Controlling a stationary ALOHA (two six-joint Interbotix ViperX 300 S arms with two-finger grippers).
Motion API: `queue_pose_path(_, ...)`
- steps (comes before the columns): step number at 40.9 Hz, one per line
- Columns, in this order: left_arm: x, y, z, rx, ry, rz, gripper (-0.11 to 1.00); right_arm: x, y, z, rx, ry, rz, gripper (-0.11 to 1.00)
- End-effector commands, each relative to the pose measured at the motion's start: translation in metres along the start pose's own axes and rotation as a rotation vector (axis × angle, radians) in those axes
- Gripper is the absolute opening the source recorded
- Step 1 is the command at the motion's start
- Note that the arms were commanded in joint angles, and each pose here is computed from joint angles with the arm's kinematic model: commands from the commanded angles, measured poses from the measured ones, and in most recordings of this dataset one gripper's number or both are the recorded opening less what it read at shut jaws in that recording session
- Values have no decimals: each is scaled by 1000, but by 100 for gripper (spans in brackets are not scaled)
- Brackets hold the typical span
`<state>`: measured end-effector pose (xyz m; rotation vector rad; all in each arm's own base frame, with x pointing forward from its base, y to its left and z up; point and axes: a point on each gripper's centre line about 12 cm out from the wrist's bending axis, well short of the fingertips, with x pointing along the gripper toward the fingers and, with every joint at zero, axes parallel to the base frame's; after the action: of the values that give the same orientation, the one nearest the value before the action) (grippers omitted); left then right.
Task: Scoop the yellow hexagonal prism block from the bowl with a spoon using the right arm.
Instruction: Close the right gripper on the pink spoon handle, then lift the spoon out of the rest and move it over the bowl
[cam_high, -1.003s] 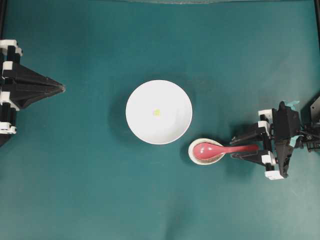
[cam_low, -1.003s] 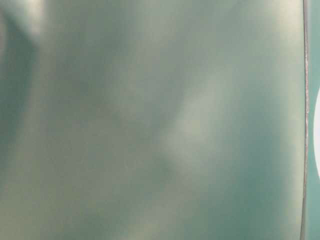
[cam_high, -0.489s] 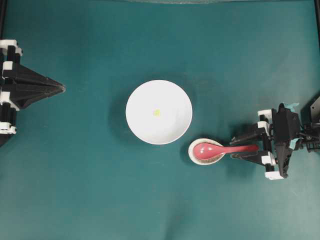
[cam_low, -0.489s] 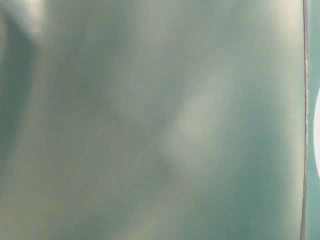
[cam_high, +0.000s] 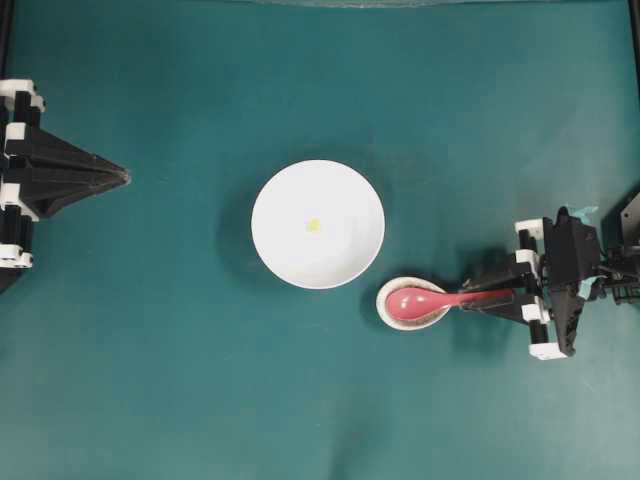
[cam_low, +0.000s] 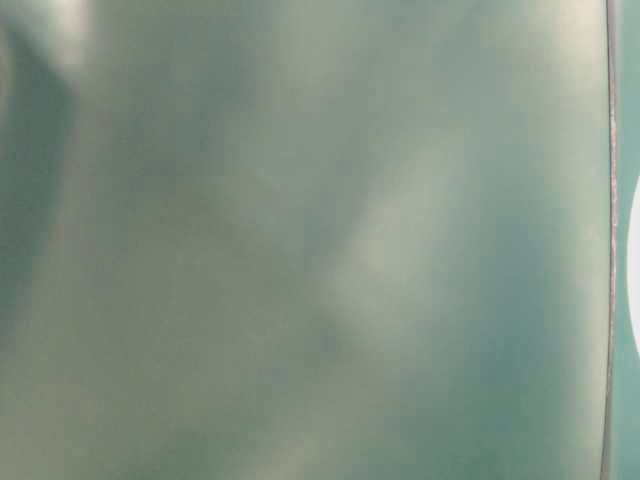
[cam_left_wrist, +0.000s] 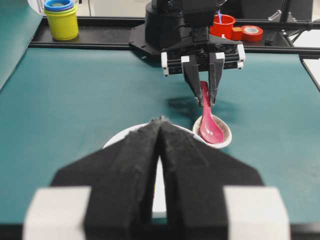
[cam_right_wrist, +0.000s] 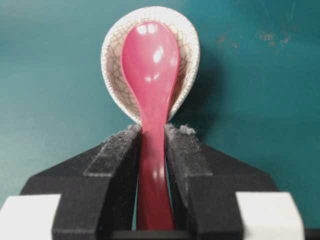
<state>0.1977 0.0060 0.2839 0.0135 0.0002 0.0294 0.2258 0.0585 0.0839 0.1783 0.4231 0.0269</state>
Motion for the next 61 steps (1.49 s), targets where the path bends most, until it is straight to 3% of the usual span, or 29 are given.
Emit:
queue_pose_path(1, 3, 0, 8, 3, -20, 1, -1, 3, 4, 5, 1, -22, 11, 22)
queue_pose_path(18, 2, 0, 9, 2, -26, 1, -1, -1, 14, 41, 0, -108, 49, 22)
queue_pose_path(25, 2, 0, 8, 2, -20, 1, -1, -5, 16, 71, 42, -125, 58, 22)
queue_pose_path(38, 3, 0, 7, 6, -12, 1, -1, -12, 14, 139, 86, -51, 60, 22)
queue_pose_path(45, 2, 0, 4, 6, 8, 1, -1, -7, -6, 159, 139, 26, -1, 22)
queue_pose_path(54, 2, 0, 0, 2, 46, 1, -1, 5, -42, 168, 240, 115, -107, 22)
queue_pose_path(61, 2, 0, 0, 8, 51, 1, -1, 17, -52, 176, 279, 191, -130, 22)
